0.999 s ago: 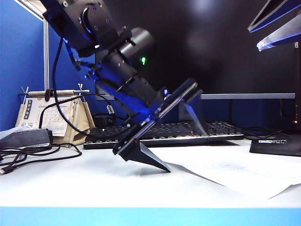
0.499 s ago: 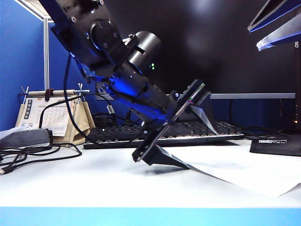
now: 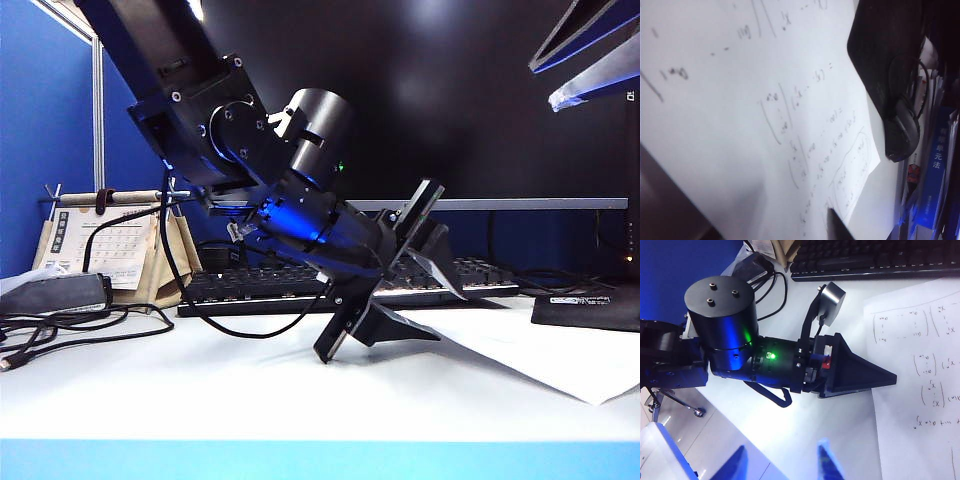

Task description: Put a wrinkled paper upside down.

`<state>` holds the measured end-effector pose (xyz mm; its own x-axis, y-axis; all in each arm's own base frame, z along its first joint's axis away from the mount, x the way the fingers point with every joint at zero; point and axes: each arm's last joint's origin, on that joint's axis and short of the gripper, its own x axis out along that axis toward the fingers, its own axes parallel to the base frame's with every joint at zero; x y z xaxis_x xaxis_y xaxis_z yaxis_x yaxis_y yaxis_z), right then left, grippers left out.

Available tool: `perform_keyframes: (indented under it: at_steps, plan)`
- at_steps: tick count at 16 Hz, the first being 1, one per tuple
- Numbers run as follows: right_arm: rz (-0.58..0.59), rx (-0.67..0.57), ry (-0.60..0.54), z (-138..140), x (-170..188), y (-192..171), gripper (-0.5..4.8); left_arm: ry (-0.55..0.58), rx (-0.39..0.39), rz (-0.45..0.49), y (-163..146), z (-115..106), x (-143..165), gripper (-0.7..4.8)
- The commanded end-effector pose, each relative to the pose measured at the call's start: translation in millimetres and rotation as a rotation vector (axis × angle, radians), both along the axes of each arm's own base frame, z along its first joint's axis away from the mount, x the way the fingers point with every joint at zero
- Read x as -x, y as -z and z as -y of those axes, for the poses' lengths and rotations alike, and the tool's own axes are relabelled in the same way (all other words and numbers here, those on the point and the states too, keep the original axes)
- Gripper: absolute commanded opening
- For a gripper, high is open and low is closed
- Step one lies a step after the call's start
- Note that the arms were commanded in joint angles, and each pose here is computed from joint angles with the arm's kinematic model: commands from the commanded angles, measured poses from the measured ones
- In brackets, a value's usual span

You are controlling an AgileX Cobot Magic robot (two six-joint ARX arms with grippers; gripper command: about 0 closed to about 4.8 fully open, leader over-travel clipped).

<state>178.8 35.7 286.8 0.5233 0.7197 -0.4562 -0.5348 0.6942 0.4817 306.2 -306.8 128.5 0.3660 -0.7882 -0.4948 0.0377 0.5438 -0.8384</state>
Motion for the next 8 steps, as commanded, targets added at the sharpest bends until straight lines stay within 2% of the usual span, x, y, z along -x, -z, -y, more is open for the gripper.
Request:
perform_keyframes:
  at_steps: [1, 2, 3, 5, 8]
  plan:
    - [0.013, -0.001, -0.003, 0.0, 0.2, -1.9, 1.81, -0.005, 0.021, 0.028, -6.0, 8.4, -7.3, 1.73]
    - [0.012, -0.001, -0.003, 0.0, 0.2, -1.9, 1.81, -0.003, 0.041, 0.046, -11.4, 15.0, -14.8, 1.72]
    - [0.01, -0.001, -0.003, 0.0, 0.3, -1.7, 1.81, 0.001, 0.05, 0.052, -17.2, 22.3, -22.0, 1.42]
    - [-0.002, 0.001, -0.003, 0.0, 1.0, -0.9, 1.81, 0.03, 0.032, 0.027, -22.0, 31.5, -28.7, 1.26]
    - [-0.005, 0.001, -0.003, 0.1, 1.1, -0.6, 1.81, 0.061, 0.023, 0.045, -24.1, 33.6, -30.4, -0.04]
